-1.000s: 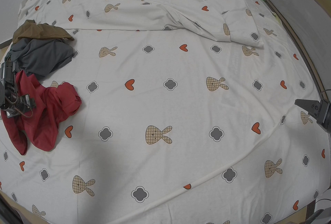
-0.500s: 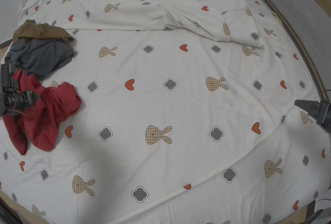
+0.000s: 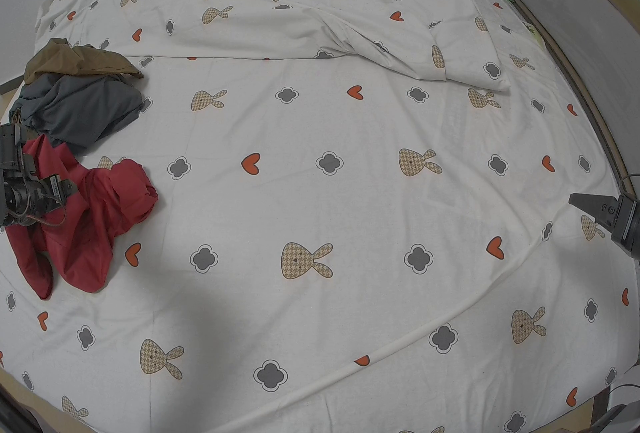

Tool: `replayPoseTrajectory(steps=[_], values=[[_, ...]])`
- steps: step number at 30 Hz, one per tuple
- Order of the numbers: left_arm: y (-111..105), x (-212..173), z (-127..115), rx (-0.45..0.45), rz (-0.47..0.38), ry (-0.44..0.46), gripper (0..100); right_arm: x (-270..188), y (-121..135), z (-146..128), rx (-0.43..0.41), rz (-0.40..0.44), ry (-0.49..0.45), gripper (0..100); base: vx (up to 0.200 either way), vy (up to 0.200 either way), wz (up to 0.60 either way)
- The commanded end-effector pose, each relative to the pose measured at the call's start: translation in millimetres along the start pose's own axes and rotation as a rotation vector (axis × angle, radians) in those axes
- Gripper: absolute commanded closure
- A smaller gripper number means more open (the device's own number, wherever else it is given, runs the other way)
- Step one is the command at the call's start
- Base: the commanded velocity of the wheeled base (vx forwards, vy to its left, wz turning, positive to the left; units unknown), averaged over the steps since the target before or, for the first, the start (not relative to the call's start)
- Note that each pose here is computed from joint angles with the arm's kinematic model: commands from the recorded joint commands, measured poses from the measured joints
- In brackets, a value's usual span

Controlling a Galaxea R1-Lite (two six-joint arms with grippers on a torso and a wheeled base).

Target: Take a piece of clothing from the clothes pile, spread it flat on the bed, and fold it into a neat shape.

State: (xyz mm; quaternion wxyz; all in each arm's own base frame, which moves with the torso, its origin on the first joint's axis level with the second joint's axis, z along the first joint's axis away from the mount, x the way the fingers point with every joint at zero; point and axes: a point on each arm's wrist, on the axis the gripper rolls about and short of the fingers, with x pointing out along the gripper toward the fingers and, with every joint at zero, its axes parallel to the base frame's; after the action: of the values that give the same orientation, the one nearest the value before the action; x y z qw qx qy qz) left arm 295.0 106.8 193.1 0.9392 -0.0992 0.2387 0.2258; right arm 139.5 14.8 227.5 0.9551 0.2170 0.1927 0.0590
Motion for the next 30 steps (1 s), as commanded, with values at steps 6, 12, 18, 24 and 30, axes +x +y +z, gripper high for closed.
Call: replayPoseTrajectory(steps=[6,12,18,24,30], values=[[1,6,-3,0.001,0.006,0.015,0,0,-1,-2,-0.001,-0.001,0.004,0,0.000,0.000,0.00],[1,12,-4,-0.001,0.009,0.025,0,0,-1,-2,-0.001,-0.001,0.004,0,0.000,0.000,0.00],[2,11,-5,-0.001,0.009,0.027,0,0,-1,-2,-0.001,-0.001,0.005,0,0.000,0.000,0.00],[1,13,-5,-0.001,0.010,0.028,100,-1,-1,-2,-0.001,0.000,0.002,0,0.000,0.000,0.00],[1,12,-5,0.000,0.009,0.025,100,-1,-1,-2,-0.002,0.001,0.004,0,0.000,0.000,0.00]])
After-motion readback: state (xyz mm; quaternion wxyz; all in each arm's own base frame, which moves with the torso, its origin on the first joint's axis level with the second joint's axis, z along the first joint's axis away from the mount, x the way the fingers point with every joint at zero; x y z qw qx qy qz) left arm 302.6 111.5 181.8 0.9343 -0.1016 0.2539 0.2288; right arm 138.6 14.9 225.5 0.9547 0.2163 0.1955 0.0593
